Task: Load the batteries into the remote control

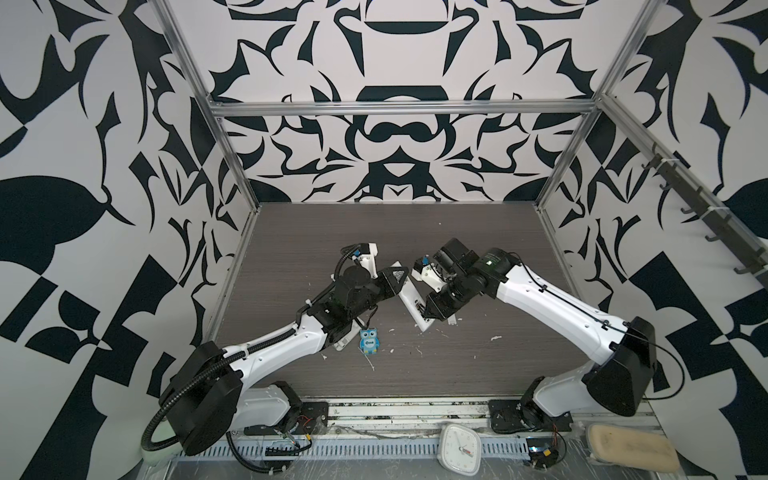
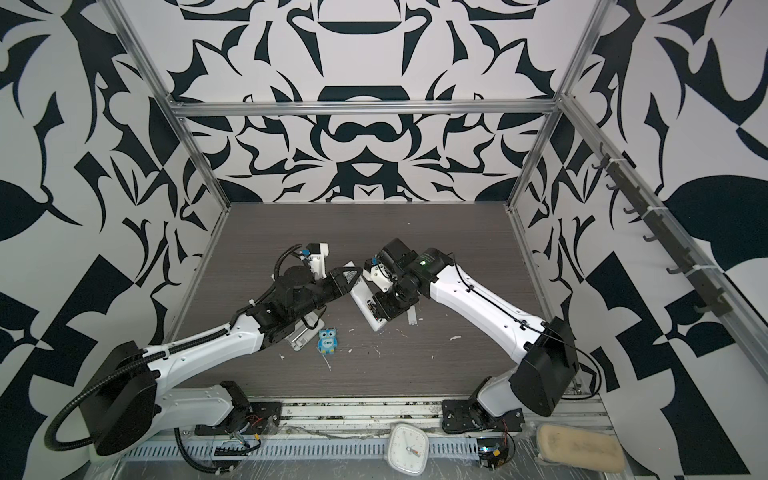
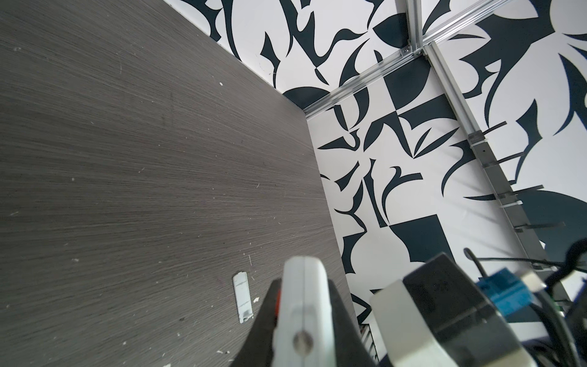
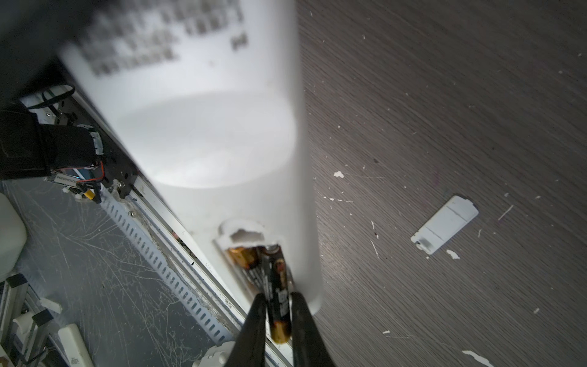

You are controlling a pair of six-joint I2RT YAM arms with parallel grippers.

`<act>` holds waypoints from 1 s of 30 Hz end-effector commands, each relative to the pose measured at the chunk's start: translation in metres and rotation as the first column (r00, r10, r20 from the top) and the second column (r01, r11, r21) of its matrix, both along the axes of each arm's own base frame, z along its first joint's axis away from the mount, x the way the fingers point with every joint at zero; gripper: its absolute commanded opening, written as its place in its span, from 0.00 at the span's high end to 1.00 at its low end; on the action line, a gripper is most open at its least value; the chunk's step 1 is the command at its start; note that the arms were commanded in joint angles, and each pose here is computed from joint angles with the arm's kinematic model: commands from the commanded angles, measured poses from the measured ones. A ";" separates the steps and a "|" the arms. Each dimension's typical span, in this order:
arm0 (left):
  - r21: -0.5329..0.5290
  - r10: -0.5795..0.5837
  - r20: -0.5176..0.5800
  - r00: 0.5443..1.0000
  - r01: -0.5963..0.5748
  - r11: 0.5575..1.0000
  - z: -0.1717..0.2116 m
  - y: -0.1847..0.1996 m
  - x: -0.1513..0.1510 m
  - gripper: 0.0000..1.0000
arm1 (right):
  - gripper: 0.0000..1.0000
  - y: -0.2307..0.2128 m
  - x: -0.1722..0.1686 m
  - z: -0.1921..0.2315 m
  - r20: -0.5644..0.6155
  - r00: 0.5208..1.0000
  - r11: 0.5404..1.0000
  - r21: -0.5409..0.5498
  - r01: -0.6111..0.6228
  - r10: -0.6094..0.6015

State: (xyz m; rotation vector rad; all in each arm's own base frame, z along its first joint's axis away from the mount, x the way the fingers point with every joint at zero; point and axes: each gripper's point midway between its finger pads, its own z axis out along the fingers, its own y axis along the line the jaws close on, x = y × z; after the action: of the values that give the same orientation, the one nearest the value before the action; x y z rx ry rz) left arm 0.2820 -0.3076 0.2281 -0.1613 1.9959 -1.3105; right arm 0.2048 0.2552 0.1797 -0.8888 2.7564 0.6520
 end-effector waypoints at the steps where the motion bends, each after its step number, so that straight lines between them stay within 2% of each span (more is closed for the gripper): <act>1: -0.035 -0.018 0.002 1.000 0.018 0.999 0.003 -0.003 -0.002 1.00 | 0.80 -0.004 0.006 0.013 0.046 0.999 1.000 0.009 0.018 -0.018; 13: -0.071 -0.018 0.013 1.000 0.019 0.997 0.008 -0.004 -0.002 1.00 | 0.80 -0.001 0.004 0.011 0.030 0.999 1.000 0.026 0.015 -0.016; 14: -0.054 -0.018 -0.008 1.000 0.018 0.998 -0.003 -0.007 0.000 1.00 | 0.80 -0.001 0.004 0.011 0.030 0.999 1.000 0.026 0.015 -0.016; 30: -0.073 -0.019 -0.025 1.000 0.017 0.997 -0.008 -0.010 0.002 1.00 | 0.80 -0.002 0.007 0.022 0.062 0.998 0.999 0.034 0.020 -0.022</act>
State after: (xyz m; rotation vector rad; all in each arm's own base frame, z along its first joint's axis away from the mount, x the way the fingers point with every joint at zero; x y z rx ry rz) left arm 0.2849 -0.3169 0.2118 -0.1916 2.0169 -1.3585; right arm 0.2076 0.2556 0.1804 -0.8823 2.7474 0.6512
